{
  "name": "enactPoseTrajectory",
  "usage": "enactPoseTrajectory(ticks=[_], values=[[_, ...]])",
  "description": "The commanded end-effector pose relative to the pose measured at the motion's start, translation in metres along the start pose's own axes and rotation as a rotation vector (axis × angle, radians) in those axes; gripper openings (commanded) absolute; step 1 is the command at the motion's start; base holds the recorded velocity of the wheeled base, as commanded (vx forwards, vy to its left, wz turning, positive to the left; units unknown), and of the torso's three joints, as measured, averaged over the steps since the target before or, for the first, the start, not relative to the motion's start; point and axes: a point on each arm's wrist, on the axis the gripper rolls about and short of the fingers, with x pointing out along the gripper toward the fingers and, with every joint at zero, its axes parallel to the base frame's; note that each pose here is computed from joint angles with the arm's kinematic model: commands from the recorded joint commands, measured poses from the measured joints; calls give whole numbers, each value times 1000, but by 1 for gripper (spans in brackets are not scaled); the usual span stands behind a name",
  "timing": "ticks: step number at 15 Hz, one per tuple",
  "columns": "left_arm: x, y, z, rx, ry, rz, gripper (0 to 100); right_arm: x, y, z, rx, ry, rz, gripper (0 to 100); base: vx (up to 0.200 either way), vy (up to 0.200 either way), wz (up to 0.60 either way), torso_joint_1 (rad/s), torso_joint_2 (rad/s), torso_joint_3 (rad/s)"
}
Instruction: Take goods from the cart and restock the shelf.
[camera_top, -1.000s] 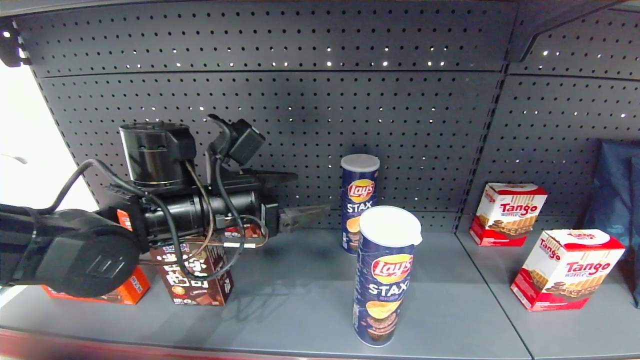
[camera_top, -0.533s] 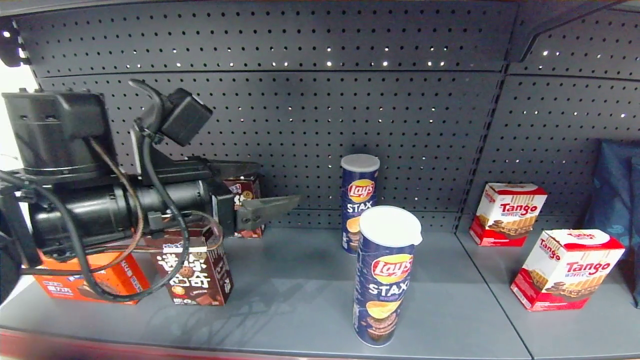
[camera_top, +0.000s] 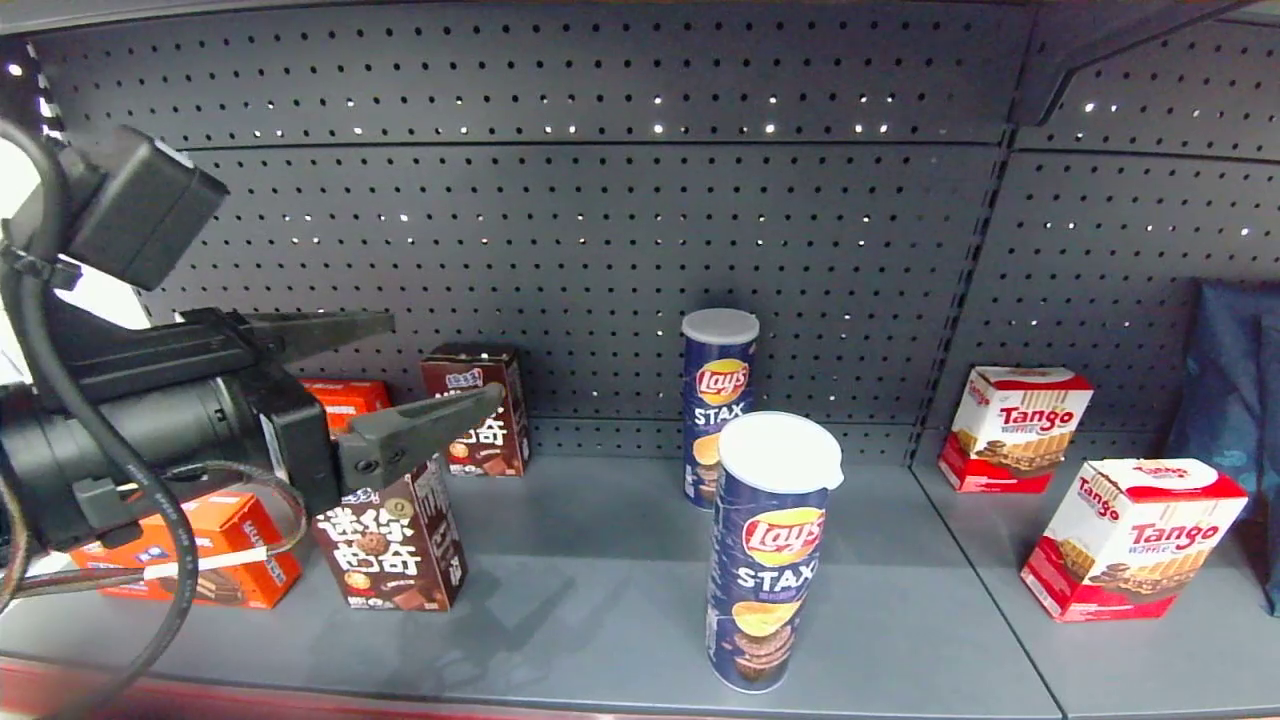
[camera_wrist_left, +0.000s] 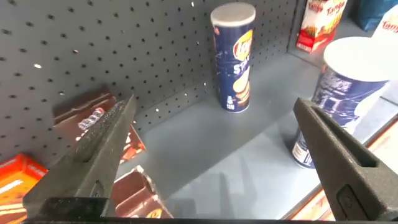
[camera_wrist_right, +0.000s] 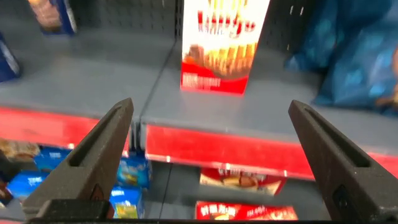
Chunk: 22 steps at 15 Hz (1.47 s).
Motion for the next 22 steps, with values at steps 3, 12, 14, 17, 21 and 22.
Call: enactPoseTrajectory(ticks=[3,12,14,17,21,22], values=[[-8,0,2,2,-25,8,100,38,-1,104,-16,41,182,100,0,0,0,0,0,0],[-5,0,-2,-1,-7,2,100,132,89,98,-117,202,541,100,0,0,0,0,0,0],[-5,-1,-6,-3,3,-1,100,138,101,91,-122,211,562,100,0,0,0,0,0,0],[-6,-1,-7,-3,4,-2,100,147,110,82,-156,273,562,100,0,0,0,0,0,0],[-6,-3,-11,-3,17,-10,100,159,122,68,-186,351,521,100,0,0,0,0,0,0],[-7,-3,-13,-5,24,-9,100,162,124,65,-195,367,501,100,0,0,0,0,0,0]])
